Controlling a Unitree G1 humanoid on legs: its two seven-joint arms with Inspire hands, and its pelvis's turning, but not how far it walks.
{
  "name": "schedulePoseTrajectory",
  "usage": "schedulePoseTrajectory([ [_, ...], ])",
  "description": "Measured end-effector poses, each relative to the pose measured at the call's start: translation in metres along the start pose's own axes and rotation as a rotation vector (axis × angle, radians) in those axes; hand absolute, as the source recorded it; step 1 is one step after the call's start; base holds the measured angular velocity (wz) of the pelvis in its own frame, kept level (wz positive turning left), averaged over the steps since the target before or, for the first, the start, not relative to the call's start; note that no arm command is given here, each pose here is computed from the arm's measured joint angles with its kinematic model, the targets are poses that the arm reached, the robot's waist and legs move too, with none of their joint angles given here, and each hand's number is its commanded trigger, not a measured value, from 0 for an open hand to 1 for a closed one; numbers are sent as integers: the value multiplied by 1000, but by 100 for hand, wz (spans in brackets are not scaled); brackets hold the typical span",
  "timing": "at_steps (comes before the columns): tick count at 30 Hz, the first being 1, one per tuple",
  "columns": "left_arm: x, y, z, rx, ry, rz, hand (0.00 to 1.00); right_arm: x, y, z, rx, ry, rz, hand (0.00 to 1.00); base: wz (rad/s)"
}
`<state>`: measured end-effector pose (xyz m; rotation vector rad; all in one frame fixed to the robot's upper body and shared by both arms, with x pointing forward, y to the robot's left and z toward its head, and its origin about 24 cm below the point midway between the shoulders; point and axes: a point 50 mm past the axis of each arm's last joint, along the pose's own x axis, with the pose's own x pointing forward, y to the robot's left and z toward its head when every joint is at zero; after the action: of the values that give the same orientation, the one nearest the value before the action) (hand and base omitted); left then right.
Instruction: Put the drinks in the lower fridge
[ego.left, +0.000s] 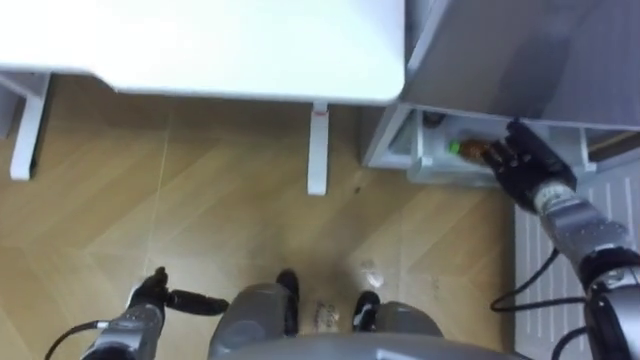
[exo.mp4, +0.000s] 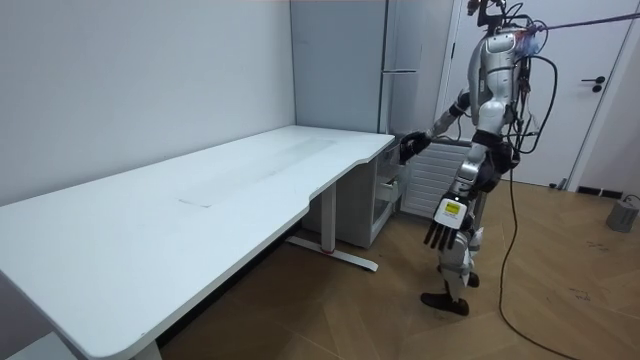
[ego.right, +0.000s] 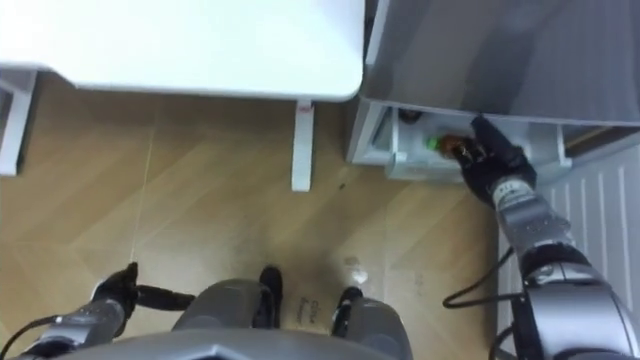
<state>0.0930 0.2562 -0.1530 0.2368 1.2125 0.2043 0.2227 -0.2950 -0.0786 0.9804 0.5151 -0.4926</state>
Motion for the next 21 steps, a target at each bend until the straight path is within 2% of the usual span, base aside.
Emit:
schedulePoseTrajectory([
  [4,-3,4,-14,-17,22,4,0,-15,-29,-6,49,-19,-28,0,7],
  [9,-9,2,-42,-13,80,20,0,-36,-66,-38,90,25,-114,0,-2],
  [14,-11,-3,-50,-23,97,50,0,-50,-86,-60,120,66,-170,0,-11],
  [21,-18,-4,-70,43,133,72,0,-63,-97,-77,136,87,-191,0,-14],
])
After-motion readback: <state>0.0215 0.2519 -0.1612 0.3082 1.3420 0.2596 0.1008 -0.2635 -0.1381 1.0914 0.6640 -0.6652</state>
